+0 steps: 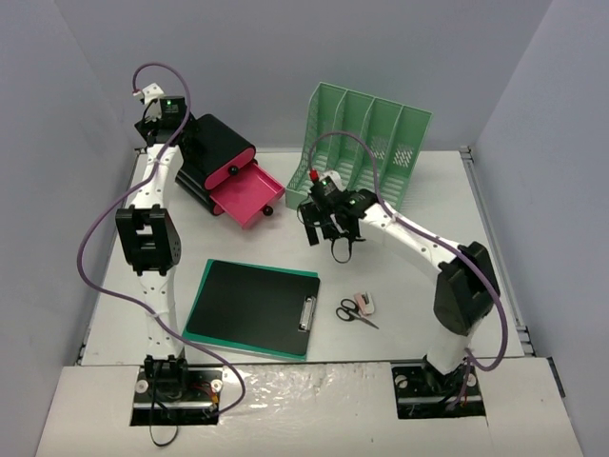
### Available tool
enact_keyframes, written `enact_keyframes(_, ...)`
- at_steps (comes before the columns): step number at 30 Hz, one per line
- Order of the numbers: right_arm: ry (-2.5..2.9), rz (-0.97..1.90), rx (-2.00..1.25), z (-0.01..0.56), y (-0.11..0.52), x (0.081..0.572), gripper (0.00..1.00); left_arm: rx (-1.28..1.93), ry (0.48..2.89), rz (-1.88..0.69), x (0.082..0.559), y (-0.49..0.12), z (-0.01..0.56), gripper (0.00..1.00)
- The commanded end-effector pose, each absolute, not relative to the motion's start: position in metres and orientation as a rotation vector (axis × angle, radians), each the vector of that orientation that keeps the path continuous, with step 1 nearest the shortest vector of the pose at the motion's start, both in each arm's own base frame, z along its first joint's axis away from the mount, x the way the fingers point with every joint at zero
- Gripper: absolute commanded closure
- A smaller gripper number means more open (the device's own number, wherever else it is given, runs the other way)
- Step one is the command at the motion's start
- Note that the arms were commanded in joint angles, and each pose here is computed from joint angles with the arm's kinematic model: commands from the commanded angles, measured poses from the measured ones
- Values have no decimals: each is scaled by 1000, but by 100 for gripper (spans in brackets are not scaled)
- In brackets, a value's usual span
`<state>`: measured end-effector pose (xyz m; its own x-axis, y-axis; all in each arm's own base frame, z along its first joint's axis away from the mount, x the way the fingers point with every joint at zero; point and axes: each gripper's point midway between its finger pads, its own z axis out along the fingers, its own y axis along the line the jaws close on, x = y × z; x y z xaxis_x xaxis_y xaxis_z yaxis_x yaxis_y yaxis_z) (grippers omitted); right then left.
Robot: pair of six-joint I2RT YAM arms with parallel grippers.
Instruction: Organize the desk
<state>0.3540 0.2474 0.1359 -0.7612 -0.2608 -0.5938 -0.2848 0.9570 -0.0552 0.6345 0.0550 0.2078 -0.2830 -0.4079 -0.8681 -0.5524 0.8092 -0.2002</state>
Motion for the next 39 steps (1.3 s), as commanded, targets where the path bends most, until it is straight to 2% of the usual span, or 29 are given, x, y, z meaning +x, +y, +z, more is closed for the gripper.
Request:
enact_keyframes(1, 2504, -43, -171, 134, 200, 313, 7, -698, 2262, 265, 583, 48, 123, 10)
enact_keyframes(6, 2514, -23, -77, 108, 177, 275, 7, -704, 2249, 250, 584, 47, 131, 10)
enact_keyframes(19, 2497, 36, -17, 86, 174, 223, 10, -702, 2244, 246, 577, 47, 137, 10)
enact_keyframes(28, 2496, 23, 95, 69, 150, 201, 26, -695, 2235, 250, 574, 48, 144, 10)
enact_keyframes(39, 2525, -23, 104, 48, 145, 193, 36, -687, 2231, 260, 571, 49, 148, 10)
